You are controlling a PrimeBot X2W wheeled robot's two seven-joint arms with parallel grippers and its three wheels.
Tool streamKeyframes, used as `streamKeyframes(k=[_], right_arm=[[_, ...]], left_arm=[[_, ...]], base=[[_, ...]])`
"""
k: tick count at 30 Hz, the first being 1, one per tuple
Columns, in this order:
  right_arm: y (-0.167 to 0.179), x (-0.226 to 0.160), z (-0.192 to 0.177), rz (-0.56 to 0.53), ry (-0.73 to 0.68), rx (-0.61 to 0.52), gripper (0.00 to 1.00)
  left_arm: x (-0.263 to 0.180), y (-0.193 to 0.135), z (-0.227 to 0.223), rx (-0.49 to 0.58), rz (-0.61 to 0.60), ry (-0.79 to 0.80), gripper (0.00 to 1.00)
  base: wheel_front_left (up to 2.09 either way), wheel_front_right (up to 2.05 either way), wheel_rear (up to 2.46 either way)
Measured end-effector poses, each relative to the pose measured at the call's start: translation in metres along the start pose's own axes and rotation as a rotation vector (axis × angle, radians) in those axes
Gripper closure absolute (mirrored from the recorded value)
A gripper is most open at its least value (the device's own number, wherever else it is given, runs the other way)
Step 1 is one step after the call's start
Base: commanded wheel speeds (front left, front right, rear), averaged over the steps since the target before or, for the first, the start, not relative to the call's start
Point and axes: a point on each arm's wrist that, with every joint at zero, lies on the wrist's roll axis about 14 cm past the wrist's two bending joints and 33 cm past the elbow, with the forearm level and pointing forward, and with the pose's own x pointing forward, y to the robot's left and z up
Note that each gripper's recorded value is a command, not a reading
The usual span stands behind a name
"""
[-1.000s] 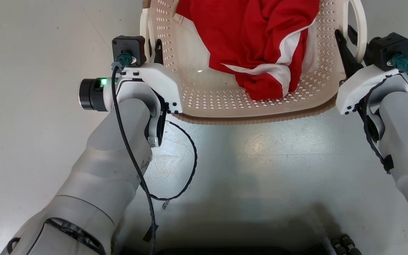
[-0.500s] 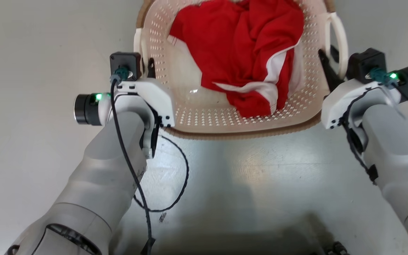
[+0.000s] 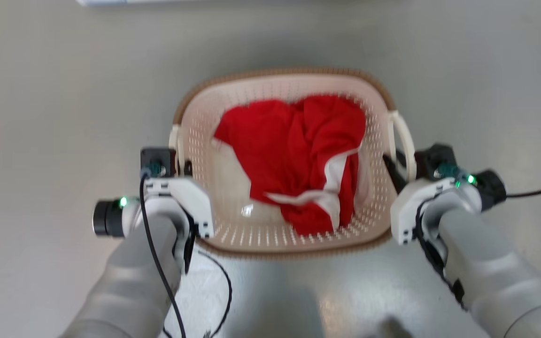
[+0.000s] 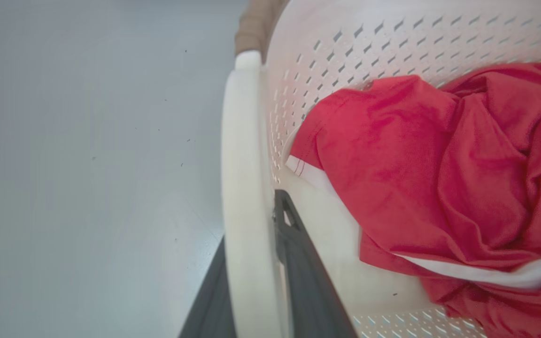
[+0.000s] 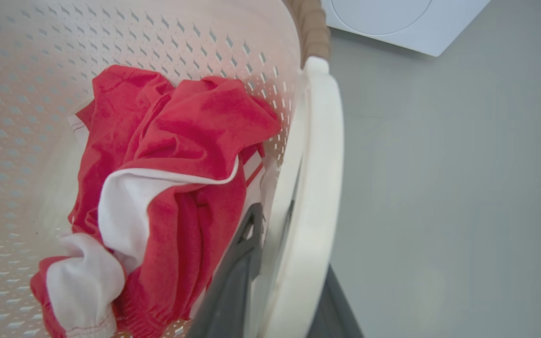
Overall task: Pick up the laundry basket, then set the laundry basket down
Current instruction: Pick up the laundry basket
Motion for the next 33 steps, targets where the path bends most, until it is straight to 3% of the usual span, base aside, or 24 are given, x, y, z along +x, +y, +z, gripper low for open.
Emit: streamKeyframes(k=[20,33], right_arm=[[0.047,-0.113,-0.019,-0.008,-0.015,0.041,1.0],[0.077,-0.153,-0.043,0.014,-0.005,0.045,1.0]], left_arm=[[-0.116,-0.017,-0.023,0.056,-0.049,-0.042,1.0],[-0.166,-0.017,-0.054,0.081,-0.046,-0.036,1.0]], base=[[0.0,0.0,0.0],[0.0,0.0,0.0]])
